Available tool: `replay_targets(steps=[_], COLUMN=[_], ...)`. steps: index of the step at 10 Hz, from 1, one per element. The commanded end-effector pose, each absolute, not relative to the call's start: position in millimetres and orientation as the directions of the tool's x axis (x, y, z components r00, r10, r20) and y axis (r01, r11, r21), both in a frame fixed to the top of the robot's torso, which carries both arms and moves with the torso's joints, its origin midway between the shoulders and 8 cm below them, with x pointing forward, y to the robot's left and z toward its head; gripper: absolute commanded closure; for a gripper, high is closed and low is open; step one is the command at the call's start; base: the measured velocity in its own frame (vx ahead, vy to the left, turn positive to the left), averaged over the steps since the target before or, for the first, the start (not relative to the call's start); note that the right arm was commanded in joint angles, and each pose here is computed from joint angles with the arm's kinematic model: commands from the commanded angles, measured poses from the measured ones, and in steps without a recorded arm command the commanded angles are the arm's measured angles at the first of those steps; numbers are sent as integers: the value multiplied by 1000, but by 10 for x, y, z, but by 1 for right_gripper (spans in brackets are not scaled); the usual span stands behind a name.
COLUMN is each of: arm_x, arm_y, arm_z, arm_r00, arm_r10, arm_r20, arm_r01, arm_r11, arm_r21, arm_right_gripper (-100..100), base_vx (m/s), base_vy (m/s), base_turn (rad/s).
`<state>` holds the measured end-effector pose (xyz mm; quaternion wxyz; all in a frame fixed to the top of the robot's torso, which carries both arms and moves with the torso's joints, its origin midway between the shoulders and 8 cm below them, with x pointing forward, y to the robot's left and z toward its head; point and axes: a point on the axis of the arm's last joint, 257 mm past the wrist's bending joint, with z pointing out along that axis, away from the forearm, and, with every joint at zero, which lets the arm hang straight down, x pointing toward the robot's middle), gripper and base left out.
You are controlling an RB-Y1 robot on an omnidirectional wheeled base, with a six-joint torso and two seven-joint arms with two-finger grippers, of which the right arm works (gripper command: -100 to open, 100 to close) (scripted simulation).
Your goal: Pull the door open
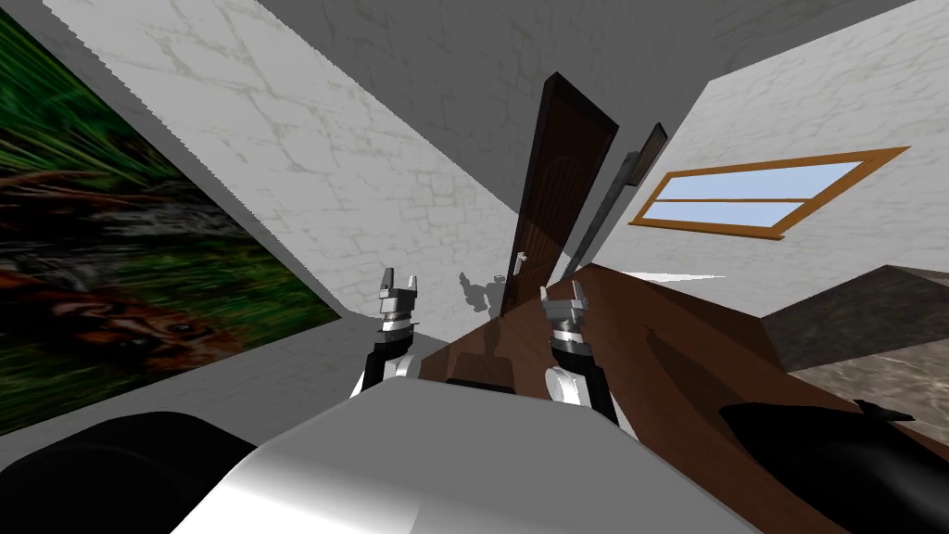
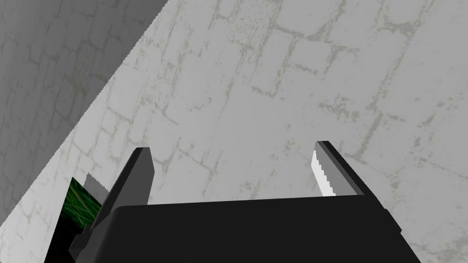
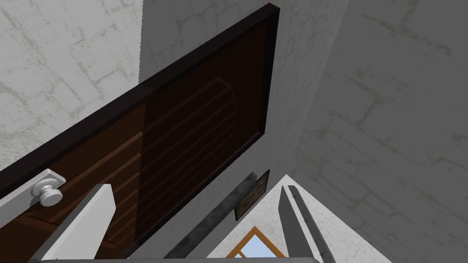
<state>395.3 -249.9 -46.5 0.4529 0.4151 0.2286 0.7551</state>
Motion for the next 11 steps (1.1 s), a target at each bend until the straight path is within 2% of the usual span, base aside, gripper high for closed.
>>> replay_targets(steps=[1, 11], arm_x=[3979, 4149], arm_y=[-2440, -2252], arm_z=[-552, -1027], arm_r00=[-281, -390], arm_r10=[841, 642], arm_r20=[462, 660], arm_r01=[-458, -244], arm_r11=[-541, -763], arm_r21=[705, 598], arm_right_gripper=[-100, -100], base_vx=[120, 88], base_vy=[-110, -91], base_turn=[105, 97])
